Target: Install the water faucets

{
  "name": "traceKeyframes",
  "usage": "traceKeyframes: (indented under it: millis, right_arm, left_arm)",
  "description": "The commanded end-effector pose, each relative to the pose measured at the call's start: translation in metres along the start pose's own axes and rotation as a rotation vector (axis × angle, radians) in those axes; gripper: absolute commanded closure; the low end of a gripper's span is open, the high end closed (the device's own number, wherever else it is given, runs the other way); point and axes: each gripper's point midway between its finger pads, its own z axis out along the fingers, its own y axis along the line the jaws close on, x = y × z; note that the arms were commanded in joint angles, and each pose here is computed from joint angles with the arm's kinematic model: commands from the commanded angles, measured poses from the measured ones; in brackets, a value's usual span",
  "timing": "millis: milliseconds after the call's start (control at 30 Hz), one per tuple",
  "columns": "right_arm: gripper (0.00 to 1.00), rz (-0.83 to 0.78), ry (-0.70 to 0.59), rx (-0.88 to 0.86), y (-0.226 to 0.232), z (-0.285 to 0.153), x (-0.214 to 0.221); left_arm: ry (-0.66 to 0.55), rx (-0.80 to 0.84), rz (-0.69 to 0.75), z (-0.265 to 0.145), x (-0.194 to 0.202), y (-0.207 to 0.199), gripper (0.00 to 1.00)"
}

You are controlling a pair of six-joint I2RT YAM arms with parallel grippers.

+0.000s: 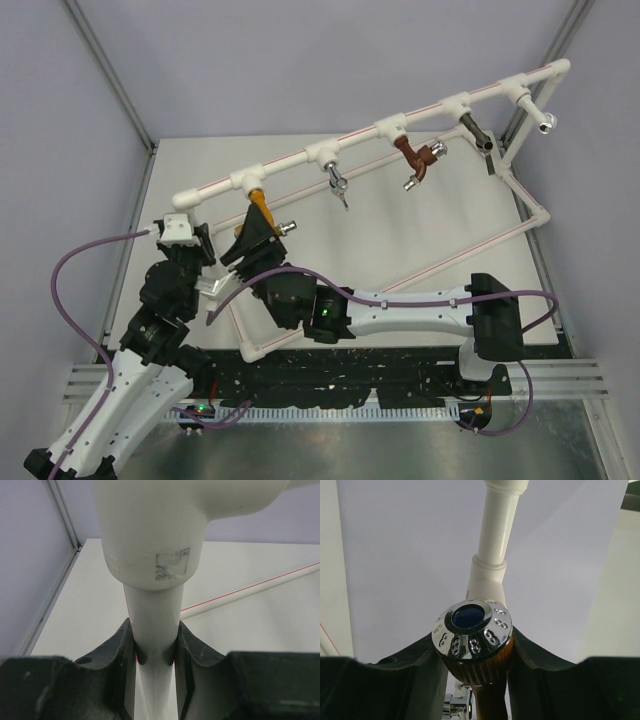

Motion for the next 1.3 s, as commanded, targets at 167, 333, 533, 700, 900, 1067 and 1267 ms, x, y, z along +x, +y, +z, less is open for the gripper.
traceKeyframes:
  millis: [167,333,533,700,900,1067,1267]
  right_arm:
    - [0.85,0.828,0.063,0.140,-0.073,0.008,0.023]
    - [0.92,1.254,-0.020,0.094,-0.077,0.004,0.015]
    - [0.95,1.834,-0.140,0.073,-0.094,-0.003,0.036]
    - [0.95,2.437,-0.290,0.003,-0.087,-0.005,0.044]
    - [0.95,2.937,-0.337,0.007,-0.069,-0.007,0.070]
    - [0.57,3.073,-0.400,0.040,-0.067,-0.014,0.081]
    - [0.10,2.776,-0.484,0.104,-0.087,-0.031,0.095]
  left_arm:
    - [-0.064,0.195,-0.040,-0.004,-0.023,-0.037,1.00]
    - [-0.059,0.195,-0.041,-0.004,-0.021,-0.037,1.00]
    - [-0.057,0.200,-0.046,-0.004,-0.021,-0.039,1.00]
    - [-0.054,0.206,-0.046,-0.004,-0.020,-0.040,1.00]
    - [-0.053,0.206,-0.046,-0.003,-0.019,-0.040,1.00]
    - [-0.053,0.203,-0.044,-0.003,-0.019,-0.040,1.00]
    - [-0.048,0.204,-0.041,-0.002,-0.018,-0.041,1.00]
